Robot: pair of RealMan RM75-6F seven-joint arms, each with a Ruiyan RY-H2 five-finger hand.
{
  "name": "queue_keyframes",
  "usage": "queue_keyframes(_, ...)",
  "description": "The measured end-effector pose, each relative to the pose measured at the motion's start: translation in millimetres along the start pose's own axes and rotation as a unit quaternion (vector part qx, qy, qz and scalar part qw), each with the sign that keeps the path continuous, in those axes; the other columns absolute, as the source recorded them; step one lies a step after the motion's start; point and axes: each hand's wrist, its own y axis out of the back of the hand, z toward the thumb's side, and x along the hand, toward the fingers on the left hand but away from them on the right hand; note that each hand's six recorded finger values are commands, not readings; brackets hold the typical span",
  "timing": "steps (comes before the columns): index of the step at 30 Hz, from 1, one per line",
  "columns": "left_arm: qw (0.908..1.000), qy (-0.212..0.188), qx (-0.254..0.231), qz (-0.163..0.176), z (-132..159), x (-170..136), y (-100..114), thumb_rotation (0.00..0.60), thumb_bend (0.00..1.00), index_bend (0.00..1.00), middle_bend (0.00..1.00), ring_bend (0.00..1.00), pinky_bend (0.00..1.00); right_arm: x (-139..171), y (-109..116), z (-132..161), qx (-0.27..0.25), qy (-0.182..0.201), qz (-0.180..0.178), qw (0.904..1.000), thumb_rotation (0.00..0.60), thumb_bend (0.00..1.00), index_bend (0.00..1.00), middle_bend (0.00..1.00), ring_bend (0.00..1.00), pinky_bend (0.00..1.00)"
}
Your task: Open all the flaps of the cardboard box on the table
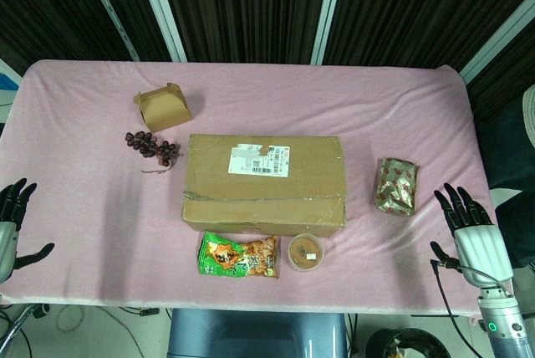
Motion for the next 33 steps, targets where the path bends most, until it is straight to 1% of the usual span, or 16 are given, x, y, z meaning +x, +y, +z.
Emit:
queue_keyframes(11,1.0000,0.001,-0.003,0.003,0,0,1,0.600,0.07,0.00,0.00,0.00,0.00,0,0,0,-0.001,0.000,-0.001,1.0000,0.600,0.30,0.00,0.00,0.00,0.21)
queue_keyframes(16,0.9999,-0.006,-0.002,0.013,4,3,7,0.600,0.09,0.00,0.00,0.00,0.00,-1,-1,-1,-0.003,-0.003,0.001,1.0000,0.600,0.30,0.00,0.00,0.00,0.21)
queue_keyframes(19,0.9997,-0.015,-0.001,0.020,12,6,13,0.600,0.11,0.00,0.00,0.00,0.00,-2,-2,-1,-0.007,-0.006,0.004,1.0000,0.600,0.30,0.00,0.00,0.00,0.21)
queue_keyframes(22,0.9991,-0.032,0.004,0.026,25,14,21,0.600,0.15,0.00,0.00,0.00,0.00,-4,-4,-2,-0.008,-0.009,0.006,0.9999,0.600,0.30,0.00,0.00,0.00,0.21)
queue_keyframes(27,0.9962,-0.076,0.008,0.041,63,39,38,0.600,0.19,0.00,0.00,0.00,0.00,-6,-6,-4,-0.016,-0.017,0.010,0.9997,0.600,0.30,0.00,0.00,0.00,0.21)
queue_keyframes(33,0.9909,-0.127,0.026,0.036,112,69,45,0.600,0.20,0.00,0.00,0.00,0.00,-8,-7,-5,-0.023,-0.021,0.012,0.9994,0.600,0.30,0.00,0.00,0.00,0.21)
